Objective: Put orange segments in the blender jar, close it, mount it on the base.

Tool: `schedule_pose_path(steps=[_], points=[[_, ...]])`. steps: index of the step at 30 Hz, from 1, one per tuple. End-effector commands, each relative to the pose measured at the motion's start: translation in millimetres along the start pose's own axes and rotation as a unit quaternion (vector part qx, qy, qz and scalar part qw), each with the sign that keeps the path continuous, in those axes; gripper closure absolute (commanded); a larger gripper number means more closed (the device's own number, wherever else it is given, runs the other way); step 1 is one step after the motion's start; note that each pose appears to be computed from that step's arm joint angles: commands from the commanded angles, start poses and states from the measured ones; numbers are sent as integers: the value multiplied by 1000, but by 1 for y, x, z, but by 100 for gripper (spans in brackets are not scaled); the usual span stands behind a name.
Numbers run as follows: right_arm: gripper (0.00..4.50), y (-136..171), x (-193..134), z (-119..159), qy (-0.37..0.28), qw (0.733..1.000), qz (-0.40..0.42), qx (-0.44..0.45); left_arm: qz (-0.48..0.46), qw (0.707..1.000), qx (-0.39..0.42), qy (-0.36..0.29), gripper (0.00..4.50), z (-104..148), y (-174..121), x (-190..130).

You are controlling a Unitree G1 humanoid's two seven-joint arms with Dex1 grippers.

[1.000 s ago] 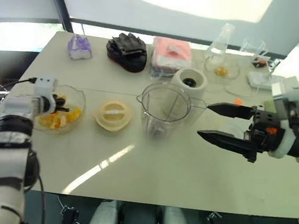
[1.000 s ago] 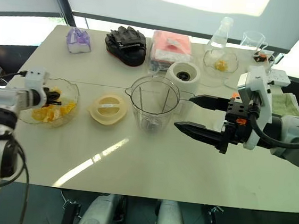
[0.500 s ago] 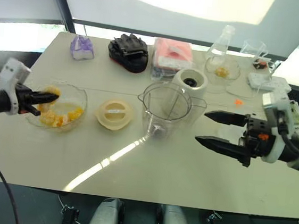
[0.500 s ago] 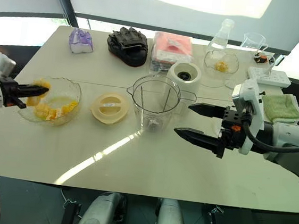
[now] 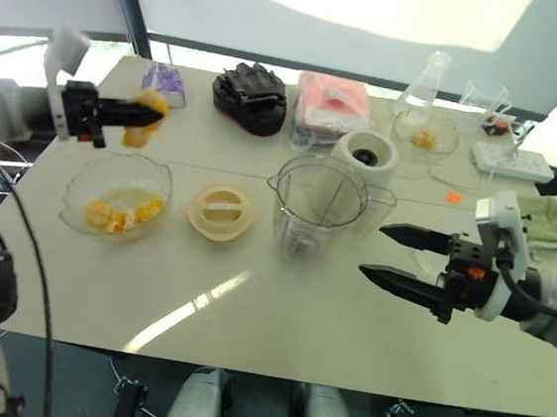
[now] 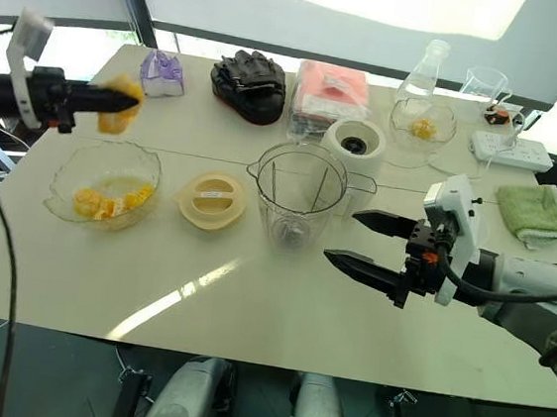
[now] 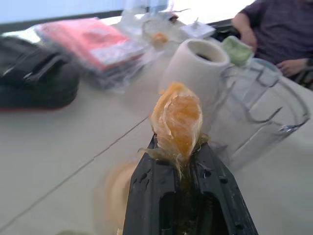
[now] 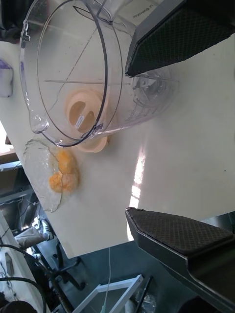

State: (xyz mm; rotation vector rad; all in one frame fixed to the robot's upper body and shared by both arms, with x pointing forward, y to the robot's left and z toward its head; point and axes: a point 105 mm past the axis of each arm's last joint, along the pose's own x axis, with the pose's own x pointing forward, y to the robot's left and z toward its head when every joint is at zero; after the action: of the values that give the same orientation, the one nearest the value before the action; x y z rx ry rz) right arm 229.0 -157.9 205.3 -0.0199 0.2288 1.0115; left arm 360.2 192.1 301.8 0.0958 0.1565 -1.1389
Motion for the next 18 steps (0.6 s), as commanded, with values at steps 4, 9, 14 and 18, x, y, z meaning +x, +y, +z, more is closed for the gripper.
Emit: schedule_pose_path(steps=[4, 9, 14, 18], points=[[0, 7, 0, 5, -30, 999, -19, -19, -186, 980, 69, -14, 437, 53, -58, 68], [0, 14, 7, 0, -48, 998, -31, -8, -259, 964, 67, -10, 437, 42, -81, 125], [0, 15, 2, -1, -54, 997, -52, -8, -222, 972, 74, 8, 437, 13, -72, 164], [0, 16, 2, -2, -56, 997, -61, -7, -199, 977, 68, 37, 437, -16, -65, 182]])
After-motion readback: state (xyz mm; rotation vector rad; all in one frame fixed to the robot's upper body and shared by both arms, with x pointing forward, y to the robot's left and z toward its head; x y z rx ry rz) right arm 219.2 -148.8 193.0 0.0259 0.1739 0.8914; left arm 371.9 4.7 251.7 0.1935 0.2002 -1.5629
